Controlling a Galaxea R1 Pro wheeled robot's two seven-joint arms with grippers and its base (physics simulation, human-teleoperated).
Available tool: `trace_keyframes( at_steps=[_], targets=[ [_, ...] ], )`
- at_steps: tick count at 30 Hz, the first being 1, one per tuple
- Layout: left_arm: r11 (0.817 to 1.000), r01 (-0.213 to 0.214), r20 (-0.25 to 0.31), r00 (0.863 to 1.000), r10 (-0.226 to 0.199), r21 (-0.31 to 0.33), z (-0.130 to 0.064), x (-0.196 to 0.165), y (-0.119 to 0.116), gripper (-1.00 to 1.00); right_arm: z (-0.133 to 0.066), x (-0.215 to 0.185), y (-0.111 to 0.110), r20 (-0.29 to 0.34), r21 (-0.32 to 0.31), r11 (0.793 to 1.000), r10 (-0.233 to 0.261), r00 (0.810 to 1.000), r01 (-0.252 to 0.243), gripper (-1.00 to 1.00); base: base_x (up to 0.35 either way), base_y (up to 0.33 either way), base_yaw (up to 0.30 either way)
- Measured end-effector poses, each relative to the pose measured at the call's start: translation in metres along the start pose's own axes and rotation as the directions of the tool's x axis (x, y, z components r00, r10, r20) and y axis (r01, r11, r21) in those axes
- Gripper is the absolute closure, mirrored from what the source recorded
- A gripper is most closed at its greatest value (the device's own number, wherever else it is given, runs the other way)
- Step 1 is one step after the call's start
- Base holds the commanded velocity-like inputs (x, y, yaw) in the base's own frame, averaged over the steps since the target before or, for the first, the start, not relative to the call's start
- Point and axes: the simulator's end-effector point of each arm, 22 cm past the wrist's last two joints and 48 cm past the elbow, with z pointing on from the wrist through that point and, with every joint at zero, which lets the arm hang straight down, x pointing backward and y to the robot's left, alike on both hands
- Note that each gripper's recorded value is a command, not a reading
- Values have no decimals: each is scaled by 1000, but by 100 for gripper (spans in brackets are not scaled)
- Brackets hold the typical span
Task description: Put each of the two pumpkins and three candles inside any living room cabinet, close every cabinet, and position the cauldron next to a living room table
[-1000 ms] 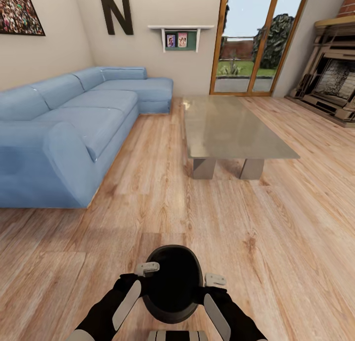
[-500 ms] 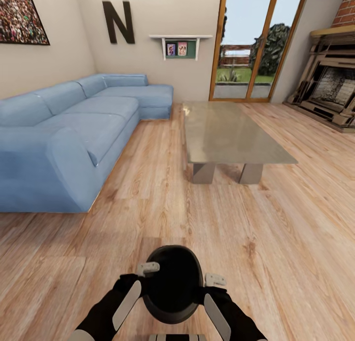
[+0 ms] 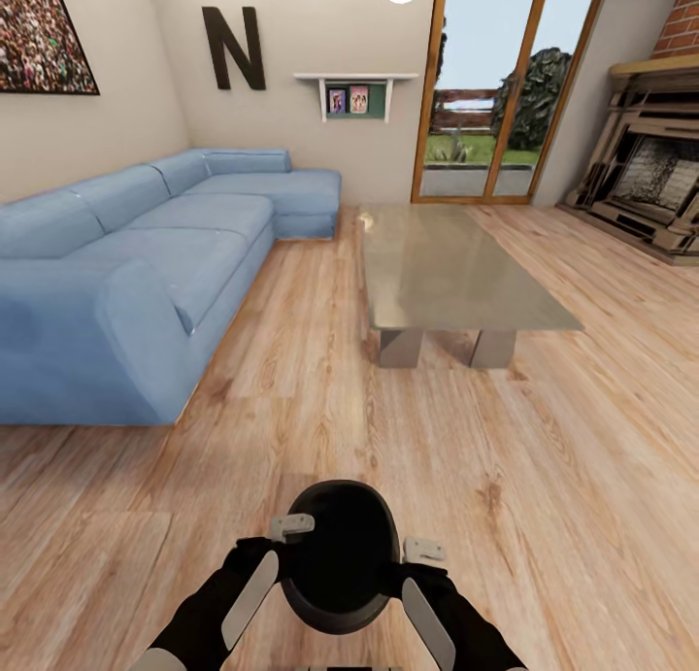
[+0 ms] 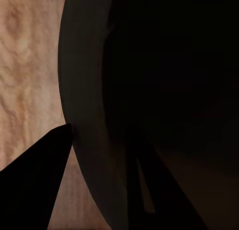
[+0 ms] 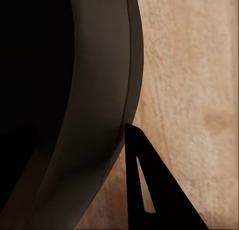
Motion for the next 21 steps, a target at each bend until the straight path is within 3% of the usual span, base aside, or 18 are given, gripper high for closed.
trace_keyframes(
  at_steps=[21],
  targets=[
    [1000,-2,1,1000,2,0,-41,-26,-8,100,-40,-26,7,2,0,1000,1,1000,-1,100,0,0,0]
  ],
)
